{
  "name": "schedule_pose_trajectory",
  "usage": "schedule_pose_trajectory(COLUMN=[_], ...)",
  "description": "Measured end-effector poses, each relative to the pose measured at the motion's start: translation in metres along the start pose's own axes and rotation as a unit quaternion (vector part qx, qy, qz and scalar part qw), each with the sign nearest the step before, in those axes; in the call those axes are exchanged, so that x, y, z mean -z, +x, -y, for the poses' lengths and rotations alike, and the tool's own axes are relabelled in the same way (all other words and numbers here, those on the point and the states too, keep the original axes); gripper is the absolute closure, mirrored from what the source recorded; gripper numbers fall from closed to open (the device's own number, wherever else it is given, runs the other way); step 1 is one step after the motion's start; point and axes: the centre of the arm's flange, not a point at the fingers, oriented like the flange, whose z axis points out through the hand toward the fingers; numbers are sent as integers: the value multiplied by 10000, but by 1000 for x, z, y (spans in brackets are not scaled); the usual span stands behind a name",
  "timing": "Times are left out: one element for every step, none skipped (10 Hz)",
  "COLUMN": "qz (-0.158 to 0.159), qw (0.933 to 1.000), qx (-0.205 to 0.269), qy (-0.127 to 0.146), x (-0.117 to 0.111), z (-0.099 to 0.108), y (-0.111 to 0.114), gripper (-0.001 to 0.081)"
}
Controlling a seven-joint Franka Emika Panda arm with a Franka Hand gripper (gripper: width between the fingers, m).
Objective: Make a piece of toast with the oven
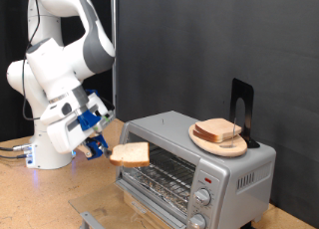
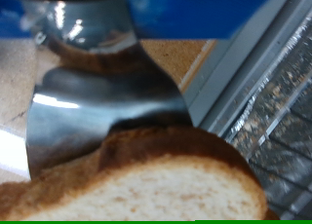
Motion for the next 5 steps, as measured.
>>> schedule_pose_trajectory(qz=[10,14,13,18,9], qw=[10000,10000,10000,10000,10000], qx=[6,11,21,31,43], qy=[-41,-72,-78,-48,-11], x=[-7,-14,-20,-25,-26], z=[-3,-7,-10,-12,-13], y=[-2,-4,-5,-7,-8], gripper=[406,406,406,406,406])
